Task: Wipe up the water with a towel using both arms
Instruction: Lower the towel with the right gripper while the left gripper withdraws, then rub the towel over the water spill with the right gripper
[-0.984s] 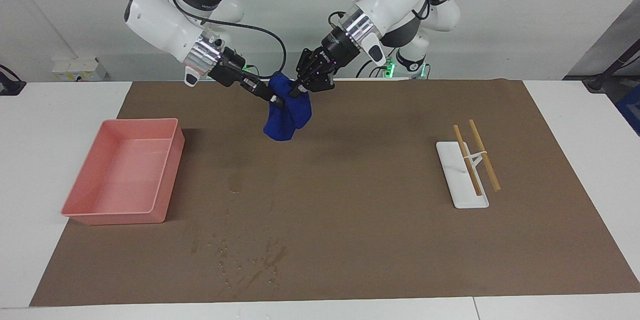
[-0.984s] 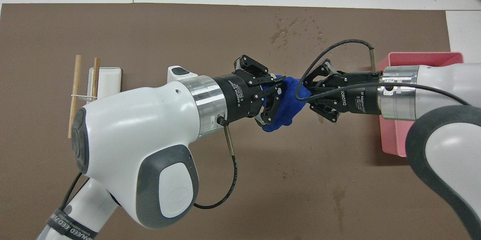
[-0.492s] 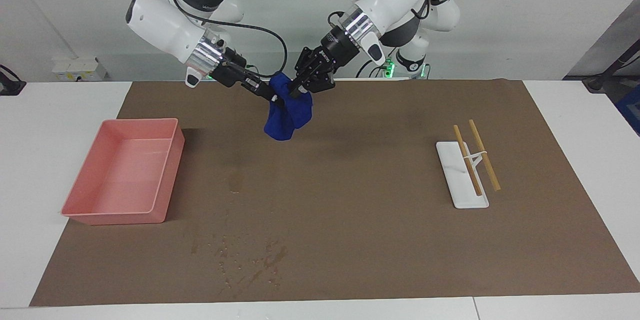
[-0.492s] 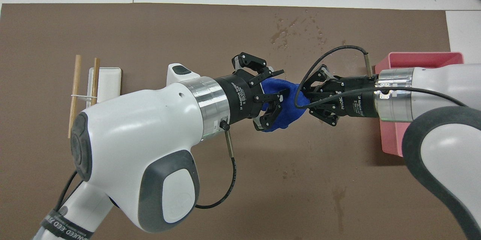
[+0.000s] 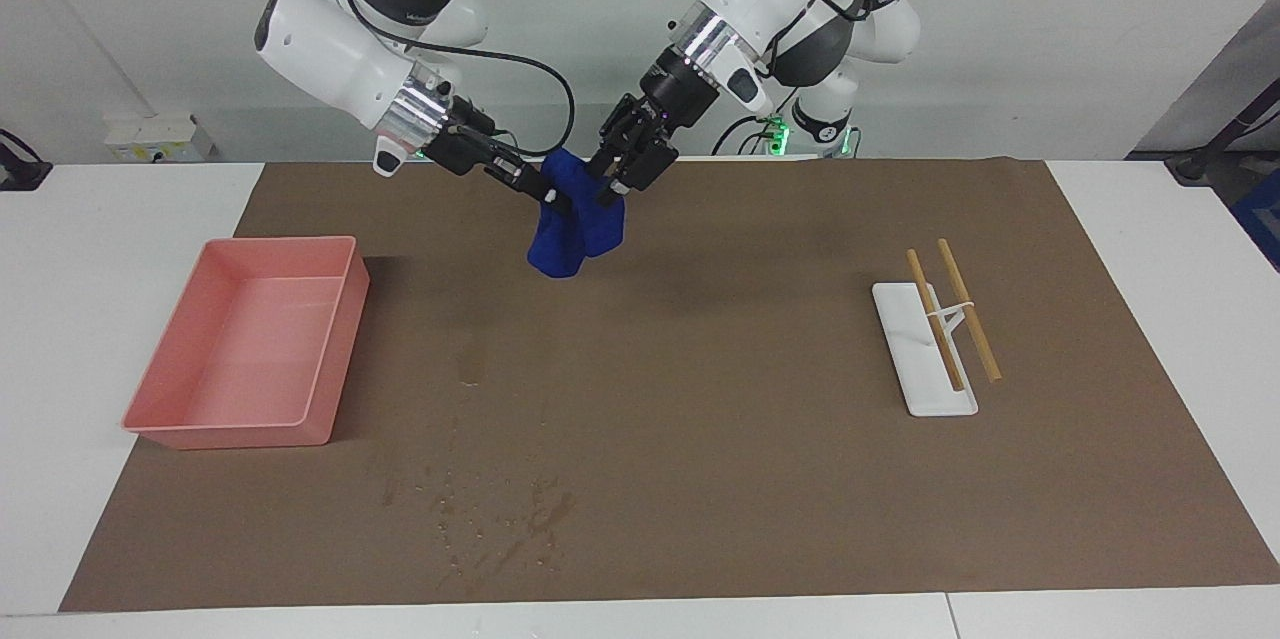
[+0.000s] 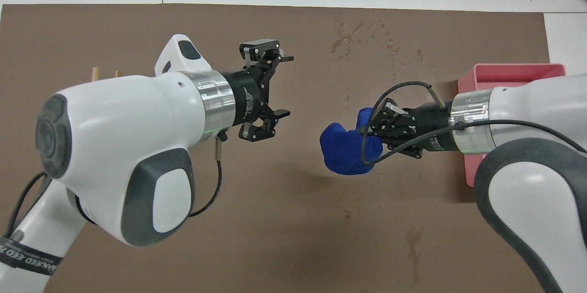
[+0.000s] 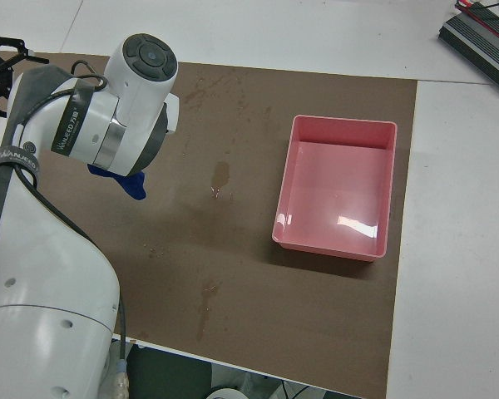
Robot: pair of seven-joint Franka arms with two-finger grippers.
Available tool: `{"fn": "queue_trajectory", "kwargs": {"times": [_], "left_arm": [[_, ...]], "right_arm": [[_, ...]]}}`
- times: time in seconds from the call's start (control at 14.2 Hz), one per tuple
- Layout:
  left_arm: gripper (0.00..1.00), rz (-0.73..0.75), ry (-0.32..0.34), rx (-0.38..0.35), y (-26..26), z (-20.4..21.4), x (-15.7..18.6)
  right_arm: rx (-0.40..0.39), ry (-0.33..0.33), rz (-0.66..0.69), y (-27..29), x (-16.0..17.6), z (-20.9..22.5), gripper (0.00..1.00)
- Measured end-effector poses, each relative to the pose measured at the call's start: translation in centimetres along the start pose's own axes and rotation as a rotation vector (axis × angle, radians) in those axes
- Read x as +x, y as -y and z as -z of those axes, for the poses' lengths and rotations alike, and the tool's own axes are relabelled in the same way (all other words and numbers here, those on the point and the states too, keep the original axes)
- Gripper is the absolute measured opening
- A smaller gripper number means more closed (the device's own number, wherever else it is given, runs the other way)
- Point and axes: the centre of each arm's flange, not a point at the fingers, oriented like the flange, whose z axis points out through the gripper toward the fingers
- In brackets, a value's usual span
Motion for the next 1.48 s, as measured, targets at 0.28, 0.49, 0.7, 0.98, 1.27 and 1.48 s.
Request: {"fn": "queue_trajectory", "kwargs": {"times": [0.28,0.49,0.7,0.98,1.27,1.48], "left_arm": [[1.0,-0.375,-0.072,0.174,0.0,2.2,7.3],[1.0,-0.674,-0.157,0.346,0.6,4.2,10.9],[1.0,-1.006,-0.17,0.545,1.5,6.2,14.4],[1.0,-1.261,-0.082,0.736,1.7,10.4,17.5],[1.0,-1.236,-0.061,0.725,1.4,14.7,18.9],[1.0,-1.25,-0.059,0.693,1.4,16.9,20.0]], "right_arm": [[-0.201,-0.047,0.267,-1.4,0.3,-0.3,0.1],[-0.322,-0.068,0.444,-2.4,1.1,-0.6,0.1],[-0.4,-0.051,0.524,-4.7,2.6,-2.0,0.1],[-0.414,-0.055,0.545,-9.4,7.7,-6.3,0.1],[-0.409,-0.152,0.584,-13.2,13.0,-9.7,0.1],[-0.407,-0.2,0.589,-14.1,14.9,-12.3,0.1]]}}
